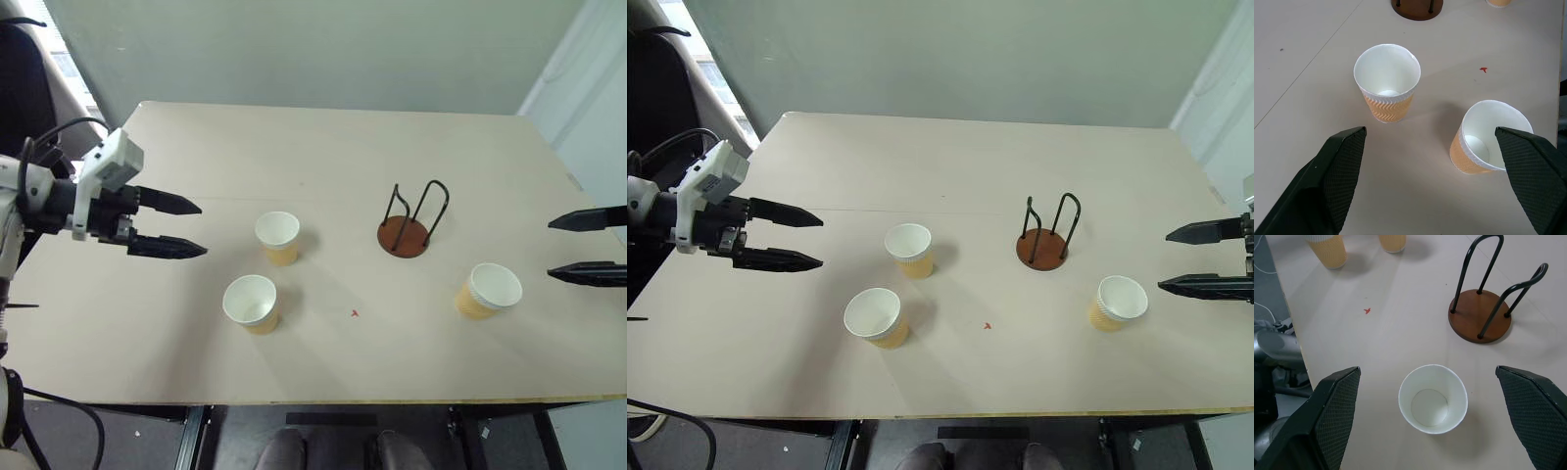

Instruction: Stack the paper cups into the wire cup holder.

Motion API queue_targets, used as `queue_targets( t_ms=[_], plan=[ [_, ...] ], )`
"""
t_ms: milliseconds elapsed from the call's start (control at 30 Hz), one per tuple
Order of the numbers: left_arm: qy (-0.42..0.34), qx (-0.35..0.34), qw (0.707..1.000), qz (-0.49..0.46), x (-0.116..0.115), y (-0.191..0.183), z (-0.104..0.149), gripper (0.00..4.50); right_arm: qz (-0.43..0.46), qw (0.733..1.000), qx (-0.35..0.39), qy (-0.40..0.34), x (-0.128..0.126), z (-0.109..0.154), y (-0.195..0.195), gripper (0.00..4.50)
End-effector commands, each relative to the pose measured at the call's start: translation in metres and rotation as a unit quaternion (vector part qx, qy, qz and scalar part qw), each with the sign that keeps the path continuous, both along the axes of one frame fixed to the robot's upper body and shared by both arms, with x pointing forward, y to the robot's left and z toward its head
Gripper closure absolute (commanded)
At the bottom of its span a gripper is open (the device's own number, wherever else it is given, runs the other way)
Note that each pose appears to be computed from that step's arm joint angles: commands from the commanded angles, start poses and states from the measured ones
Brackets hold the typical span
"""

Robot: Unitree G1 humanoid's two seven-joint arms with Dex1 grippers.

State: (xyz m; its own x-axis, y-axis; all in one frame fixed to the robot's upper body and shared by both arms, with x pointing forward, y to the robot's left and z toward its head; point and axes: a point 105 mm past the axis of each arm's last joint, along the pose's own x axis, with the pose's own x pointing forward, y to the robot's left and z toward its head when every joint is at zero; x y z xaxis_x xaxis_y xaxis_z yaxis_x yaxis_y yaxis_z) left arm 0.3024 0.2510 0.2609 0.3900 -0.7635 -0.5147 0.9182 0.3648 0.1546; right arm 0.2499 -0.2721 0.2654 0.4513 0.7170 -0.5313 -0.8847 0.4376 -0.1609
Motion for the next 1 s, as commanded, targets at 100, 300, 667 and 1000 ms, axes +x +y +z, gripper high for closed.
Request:
queue_targets(
  t_ms=[100,300,667,1000],
  plan=[
    [-0.016,-0.002,1.000,-0.009,-0.004,0.001,0.008,0.00,-0.007,1.000,0.000,-0.029,-0.004,0.014,-0.002,0.02],
    [-0.018,-0.004,1.000,-0.009,-0.004,0.001,0.009,0.00,-0.006,0.999,0.013,-0.039,-0.004,0.016,0.001,0.02],
    [-0.011,-0.019,1.000,-0.014,-0.001,-0.008,-0.001,0.00,-0.092,0.982,0.099,-0.131,0.079,0.020,0.090,0.02],
    [-0.004,-0.023,1.000,-0.011,-0.007,-0.010,-0.010,0.00,-0.181,0.975,0.094,-0.088,0.110,0.002,0.133,0.02]
  ],
)
